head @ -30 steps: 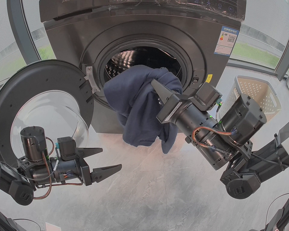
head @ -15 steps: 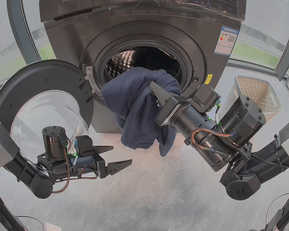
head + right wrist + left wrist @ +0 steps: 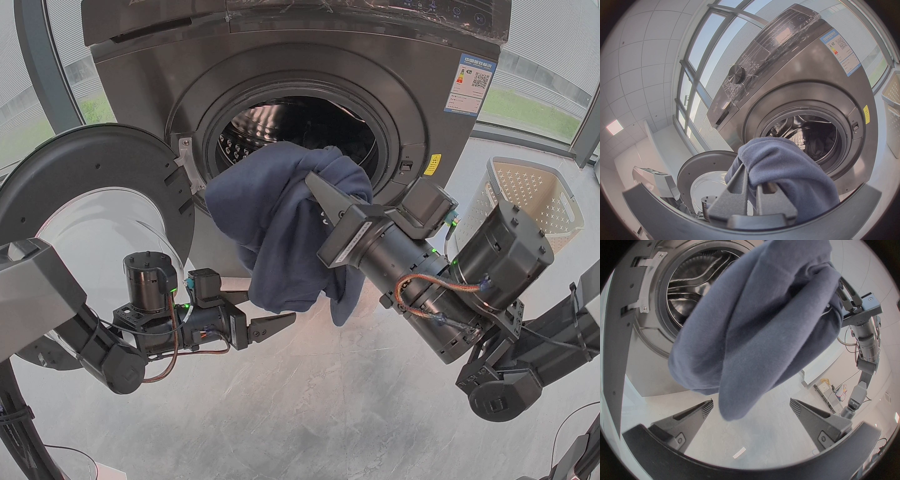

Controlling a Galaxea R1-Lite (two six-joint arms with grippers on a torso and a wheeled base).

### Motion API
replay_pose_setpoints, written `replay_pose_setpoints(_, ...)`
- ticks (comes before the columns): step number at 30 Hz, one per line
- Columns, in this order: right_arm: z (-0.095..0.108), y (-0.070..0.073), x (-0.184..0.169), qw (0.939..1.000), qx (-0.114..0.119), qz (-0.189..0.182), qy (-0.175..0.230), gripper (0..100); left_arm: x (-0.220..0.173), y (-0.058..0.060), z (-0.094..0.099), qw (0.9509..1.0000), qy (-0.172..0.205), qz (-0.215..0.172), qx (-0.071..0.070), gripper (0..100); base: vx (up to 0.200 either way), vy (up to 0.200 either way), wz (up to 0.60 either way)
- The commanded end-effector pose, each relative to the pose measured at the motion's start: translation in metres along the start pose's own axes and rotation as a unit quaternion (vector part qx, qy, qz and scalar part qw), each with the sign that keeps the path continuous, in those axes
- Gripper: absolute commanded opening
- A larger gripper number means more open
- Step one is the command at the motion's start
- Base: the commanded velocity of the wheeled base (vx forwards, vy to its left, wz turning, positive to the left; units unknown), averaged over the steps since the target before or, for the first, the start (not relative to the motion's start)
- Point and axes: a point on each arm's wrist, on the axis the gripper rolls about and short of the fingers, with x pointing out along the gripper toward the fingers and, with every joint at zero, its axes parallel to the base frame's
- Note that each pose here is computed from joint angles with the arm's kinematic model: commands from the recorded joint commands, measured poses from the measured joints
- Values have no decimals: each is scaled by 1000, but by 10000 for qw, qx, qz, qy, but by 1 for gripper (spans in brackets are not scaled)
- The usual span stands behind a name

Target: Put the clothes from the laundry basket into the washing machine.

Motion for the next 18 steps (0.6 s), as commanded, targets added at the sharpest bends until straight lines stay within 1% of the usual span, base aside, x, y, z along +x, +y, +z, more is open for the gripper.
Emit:
replay_pose_setpoints(1,-1,2,0,10000,10,24,-10,0,13,1,-1,9999,-11,-92,-46,100,0,0,0)
replay_pose_setpoints(4,0,1,-1,10000,9,20,-20,0,19,-3,1,9998,-45,-179,-61,100,0,0,0)
replay_pose_setpoints(7,0,1,-1,10000,6,22,-3,0,22,-10,1,9995,-40,-292,-99,100,0,0,0)
replay_pose_setpoints(9,-1,1,-1,10000,7,25,-10,0,25,-12,2,9993,-110,-346,-78,100,0,0,0)
replay_pose_setpoints(12,-2,1,-1,10000,10,31,-8,0,30,-10,0,9992,-225,-338,-45,100,0,0,0)
replay_pose_setpoints(15,-1,1,-1,10000,9,20,-20,0,35,-8,-1,9989,-374,-295,21,100,0,0,0)
replay_pose_setpoints(16,0,1,-1,10000,10,22,-27,0,35,-7,-2,9989,-392,-266,27,0,0,0,0)
replay_pose_setpoints(18,-1,1,-2,10000,6,22,-3,0,35,-10,-2,9989,-394,-243,30,0,0,0,0)
